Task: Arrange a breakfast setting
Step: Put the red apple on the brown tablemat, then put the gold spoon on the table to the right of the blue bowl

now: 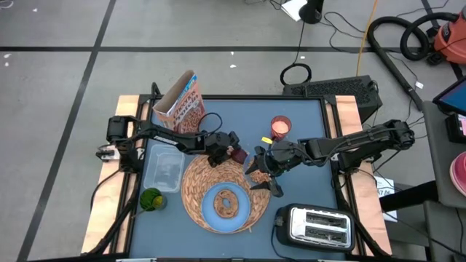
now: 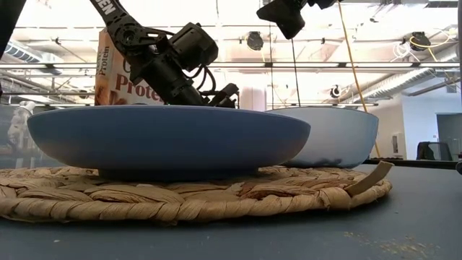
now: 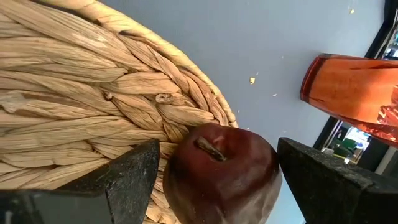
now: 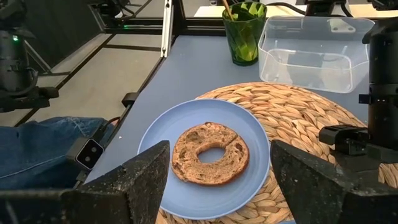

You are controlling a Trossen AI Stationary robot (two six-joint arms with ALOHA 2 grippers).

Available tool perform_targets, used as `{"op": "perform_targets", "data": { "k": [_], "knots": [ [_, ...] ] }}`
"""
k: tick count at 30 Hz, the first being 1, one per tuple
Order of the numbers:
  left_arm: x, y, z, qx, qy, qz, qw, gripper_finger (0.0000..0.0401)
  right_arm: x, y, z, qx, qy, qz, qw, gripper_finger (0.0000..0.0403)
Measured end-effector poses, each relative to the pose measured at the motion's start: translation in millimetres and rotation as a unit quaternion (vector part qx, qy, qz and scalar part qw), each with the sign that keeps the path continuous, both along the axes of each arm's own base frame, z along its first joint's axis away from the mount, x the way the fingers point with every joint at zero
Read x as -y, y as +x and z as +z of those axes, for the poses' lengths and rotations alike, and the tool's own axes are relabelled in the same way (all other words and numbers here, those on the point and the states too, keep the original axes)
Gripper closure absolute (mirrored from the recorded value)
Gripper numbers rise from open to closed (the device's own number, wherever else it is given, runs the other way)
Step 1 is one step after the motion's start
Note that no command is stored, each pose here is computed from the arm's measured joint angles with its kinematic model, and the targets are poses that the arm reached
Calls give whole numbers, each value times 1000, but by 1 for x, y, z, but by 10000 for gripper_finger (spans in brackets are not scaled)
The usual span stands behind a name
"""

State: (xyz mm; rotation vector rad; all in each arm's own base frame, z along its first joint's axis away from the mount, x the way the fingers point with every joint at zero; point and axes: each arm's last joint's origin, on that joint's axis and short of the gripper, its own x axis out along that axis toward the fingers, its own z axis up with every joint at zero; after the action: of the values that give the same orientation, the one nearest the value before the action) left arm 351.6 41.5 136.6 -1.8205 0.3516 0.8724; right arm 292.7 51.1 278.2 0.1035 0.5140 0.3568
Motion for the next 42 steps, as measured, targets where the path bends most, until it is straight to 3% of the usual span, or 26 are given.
{"op": "perform_targets", "data": {
  "k": [14, 42],
  "knots": [
    [-1, 0, 0, -6, 20, -13, 1000, 151, 0, 0, 0, 0, 0, 0, 1000, 133],
    [8, -12, 24, -23, 62, -88, 994, 156, 0, -1, -2, -10, 2, -2, 1000, 133]
  ]
}}
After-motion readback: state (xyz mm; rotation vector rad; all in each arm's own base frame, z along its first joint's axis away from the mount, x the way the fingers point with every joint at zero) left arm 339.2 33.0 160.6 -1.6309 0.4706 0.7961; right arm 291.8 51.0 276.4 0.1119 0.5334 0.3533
